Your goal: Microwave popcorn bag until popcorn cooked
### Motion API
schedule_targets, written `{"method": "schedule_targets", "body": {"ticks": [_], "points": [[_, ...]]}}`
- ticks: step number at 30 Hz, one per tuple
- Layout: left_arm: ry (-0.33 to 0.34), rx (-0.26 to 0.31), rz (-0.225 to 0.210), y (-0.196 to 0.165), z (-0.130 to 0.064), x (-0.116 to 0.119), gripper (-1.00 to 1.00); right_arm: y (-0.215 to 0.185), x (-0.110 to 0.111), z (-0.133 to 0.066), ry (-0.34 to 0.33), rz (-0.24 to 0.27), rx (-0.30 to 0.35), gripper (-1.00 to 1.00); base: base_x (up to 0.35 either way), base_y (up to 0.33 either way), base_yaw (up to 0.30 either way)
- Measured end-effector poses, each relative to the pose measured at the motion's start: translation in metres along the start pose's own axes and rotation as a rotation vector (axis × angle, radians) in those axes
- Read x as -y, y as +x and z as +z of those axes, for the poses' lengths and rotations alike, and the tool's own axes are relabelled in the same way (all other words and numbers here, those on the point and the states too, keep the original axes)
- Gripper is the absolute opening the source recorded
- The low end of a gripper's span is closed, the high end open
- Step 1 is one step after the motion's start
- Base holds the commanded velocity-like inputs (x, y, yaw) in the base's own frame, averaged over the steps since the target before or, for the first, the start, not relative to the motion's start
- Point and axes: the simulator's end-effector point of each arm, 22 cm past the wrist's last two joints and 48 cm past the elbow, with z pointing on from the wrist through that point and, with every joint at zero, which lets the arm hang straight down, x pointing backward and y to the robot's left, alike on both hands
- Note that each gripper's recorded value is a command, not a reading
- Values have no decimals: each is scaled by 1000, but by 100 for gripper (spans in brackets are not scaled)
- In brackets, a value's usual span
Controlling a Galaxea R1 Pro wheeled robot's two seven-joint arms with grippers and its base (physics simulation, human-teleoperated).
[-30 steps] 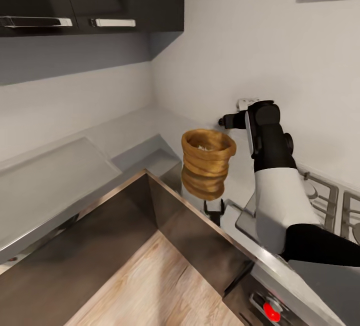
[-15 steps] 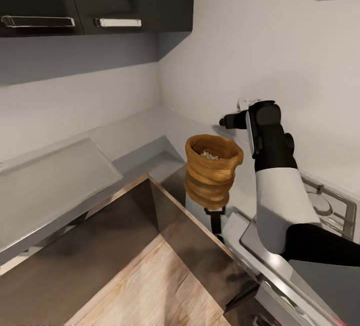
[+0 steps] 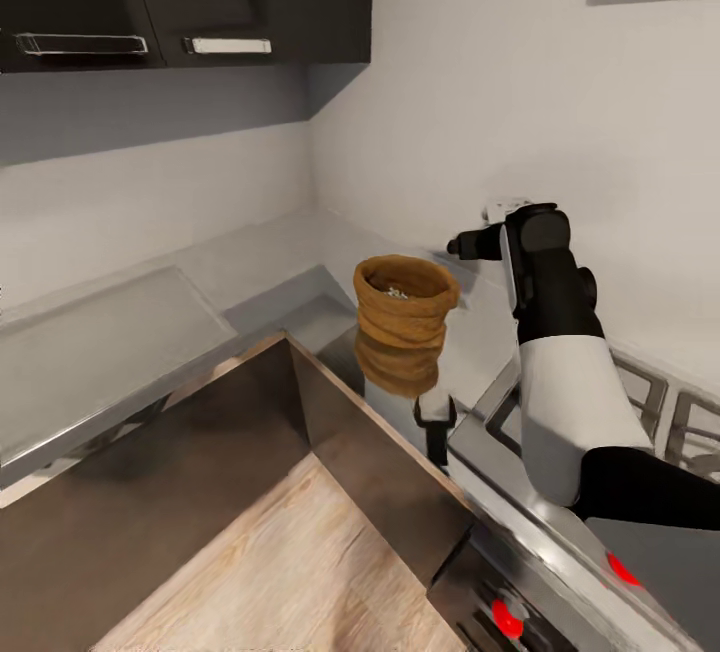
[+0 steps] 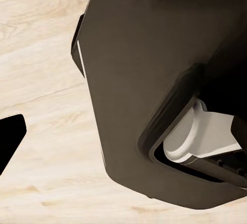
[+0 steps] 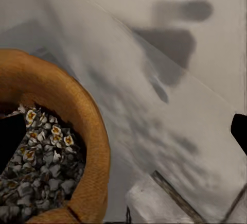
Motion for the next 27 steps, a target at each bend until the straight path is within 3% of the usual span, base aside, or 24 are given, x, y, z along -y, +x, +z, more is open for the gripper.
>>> {"method": "schedule_targets", "body": {"ticks": [8, 16, 22, 27], "points": [[1, 2, 3, -1, 0, 0, 100, 1, -8, 0, -28, 4, -3, 100, -71, -51, 0], [0, 2, 7, 0, 0, -1, 100, 0, -11, -1, -41, 9, -1, 100, 241, -74, 0], [0, 2, 4, -1, 0, -1, 100, 14, -8, 5, -37, 8, -23, 100, 52, -25, 0], [-1, 2, 3, -1, 0, -1, 100, 49, -30, 18, -123, 9, -73, 100, 2, -1, 0]]}}
